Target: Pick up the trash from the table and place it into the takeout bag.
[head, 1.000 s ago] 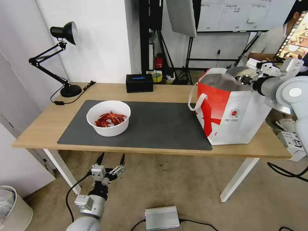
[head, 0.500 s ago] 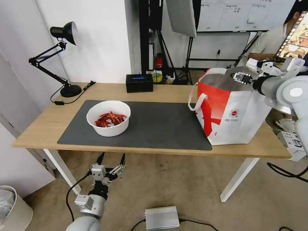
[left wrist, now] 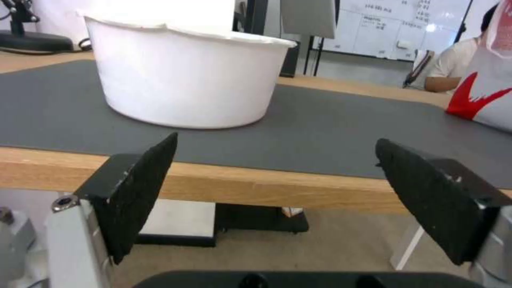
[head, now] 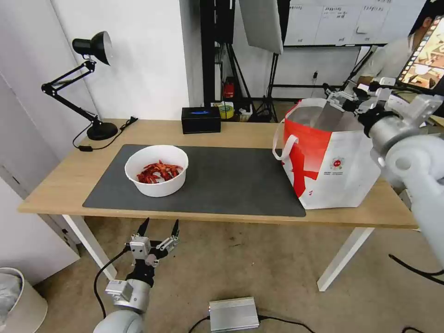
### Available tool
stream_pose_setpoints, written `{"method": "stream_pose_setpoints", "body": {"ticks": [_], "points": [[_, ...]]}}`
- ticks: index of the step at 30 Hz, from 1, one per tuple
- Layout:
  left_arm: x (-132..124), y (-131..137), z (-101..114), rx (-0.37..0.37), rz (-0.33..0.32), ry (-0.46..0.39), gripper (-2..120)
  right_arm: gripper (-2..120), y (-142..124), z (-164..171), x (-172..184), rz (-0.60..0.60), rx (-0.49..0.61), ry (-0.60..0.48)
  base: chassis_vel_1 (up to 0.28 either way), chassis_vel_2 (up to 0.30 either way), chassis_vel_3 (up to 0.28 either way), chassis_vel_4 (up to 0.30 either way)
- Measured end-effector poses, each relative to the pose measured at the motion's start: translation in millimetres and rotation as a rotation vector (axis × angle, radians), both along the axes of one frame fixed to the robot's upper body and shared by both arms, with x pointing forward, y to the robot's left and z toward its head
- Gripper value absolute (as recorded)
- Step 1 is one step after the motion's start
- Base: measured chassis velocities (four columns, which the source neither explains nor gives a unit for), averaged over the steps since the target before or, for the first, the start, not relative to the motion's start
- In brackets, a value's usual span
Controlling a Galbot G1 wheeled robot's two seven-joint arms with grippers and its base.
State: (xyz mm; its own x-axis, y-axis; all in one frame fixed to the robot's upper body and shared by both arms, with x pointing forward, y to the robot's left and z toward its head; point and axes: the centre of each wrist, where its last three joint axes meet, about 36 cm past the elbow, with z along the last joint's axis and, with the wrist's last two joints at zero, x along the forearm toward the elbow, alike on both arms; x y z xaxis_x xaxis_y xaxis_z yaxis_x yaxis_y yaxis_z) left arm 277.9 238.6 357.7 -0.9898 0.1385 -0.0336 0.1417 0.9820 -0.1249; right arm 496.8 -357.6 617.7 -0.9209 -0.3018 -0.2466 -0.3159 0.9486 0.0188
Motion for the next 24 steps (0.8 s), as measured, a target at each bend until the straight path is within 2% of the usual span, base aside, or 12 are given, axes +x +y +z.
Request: {"method": "stream_pose_setpoints", "body": {"ticks": [2,5,12,15,17,24], "points": [[0,0,0,0.0,0.0,-0.001,100,100,1,-5,-3,0.016,-0.017,-0.029,0.0,0.0,0.0,0.0],[-2,-2,1,0.003,-0.001,-0.004,100,100,8,-23,-16,0.062,-0.07,-0.137,0.0,0.0,0.0,0.0],[-2,-5,1,-0.002,-0.005,-0.01,100,100,16,-50,-38,0.084,-0.087,-0.235,0.0,0.0,0.0,0.0],[-2,-5,1,-0.003,-0.006,-0.014,100,100,18,-58,-43,0.082,-0.087,-0.239,0.0,0.0,0.0,0.0],[-2,-8,1,0.002,-0.011,-0.021,100,100,25,-80,-57,0.076,-0.084,-0.234,0.0,0.0,0.0,0.0],[-3,-11,4,0.002,-0.017,-0.029,100,100,41,-120,-88,0.062,-0.058,-0.204,0.0,0.0,0.0,0.0]]}}
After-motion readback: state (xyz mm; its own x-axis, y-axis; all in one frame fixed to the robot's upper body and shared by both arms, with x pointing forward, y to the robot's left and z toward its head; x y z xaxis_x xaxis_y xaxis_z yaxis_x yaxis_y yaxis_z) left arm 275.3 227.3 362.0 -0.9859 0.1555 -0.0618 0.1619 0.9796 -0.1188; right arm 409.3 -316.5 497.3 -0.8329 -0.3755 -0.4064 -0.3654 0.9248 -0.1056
